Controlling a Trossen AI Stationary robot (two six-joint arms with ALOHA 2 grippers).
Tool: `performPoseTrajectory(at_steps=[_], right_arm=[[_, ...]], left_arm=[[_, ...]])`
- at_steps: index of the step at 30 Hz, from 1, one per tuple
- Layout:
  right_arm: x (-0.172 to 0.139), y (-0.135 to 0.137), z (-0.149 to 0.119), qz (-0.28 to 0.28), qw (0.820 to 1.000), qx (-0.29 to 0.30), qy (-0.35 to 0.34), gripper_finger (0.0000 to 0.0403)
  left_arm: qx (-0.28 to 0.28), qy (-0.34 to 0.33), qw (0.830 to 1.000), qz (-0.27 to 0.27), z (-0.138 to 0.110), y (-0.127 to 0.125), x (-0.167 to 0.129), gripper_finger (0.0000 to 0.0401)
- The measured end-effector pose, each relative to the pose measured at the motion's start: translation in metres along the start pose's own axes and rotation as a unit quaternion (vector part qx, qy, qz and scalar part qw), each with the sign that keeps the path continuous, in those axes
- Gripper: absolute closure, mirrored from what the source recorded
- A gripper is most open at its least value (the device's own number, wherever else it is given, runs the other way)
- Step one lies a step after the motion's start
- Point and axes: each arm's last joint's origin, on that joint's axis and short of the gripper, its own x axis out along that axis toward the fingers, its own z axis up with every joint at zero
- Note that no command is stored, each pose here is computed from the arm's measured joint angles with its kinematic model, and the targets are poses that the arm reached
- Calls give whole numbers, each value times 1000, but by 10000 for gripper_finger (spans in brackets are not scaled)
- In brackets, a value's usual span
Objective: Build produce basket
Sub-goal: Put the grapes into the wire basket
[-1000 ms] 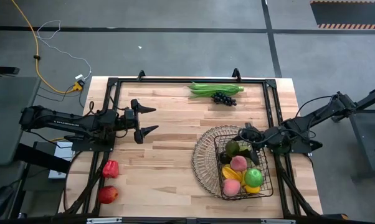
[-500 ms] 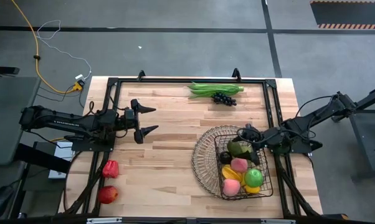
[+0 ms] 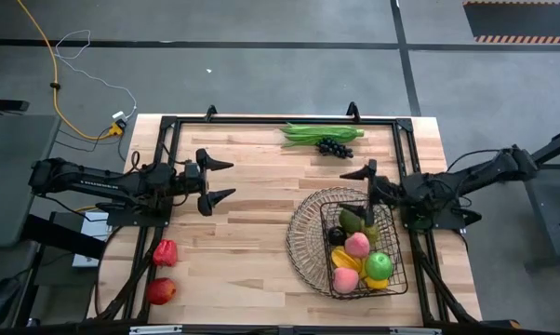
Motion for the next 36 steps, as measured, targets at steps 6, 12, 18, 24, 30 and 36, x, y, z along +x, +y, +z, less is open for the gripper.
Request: performPoseTrajectory(at_steps=[6, 12, 18, 24, 30, 36], right_arm=[[22, -28, -13, 44, 997, 20, -63, 27], [47, -52, -26, 62, 993, 22, -97, 27], [67, -58, -42, 56, 994, 45, -88, 27], [76, -59, -50, 45, 995, 56, -73, 27], [80, -59, -48, 44, 995, 50, -77, 27], [80, -59, -46, 41, 996, 19, -80, 27]], left_arm=[[-8, -9, 1000, -6, 2, 0, -1, 34], [-9, -19, 1000, -19, 5, -1, -3, 34], [-1, -20, 1000, -17, 5, 0, -4, 34], [0, -14, 999, -30, 4, -1, -4, 34], [0, -14, 1000, -28, 4, -1, -4, 34], [-1, -15, 1000, -24, 5, -1, -4, 34]])
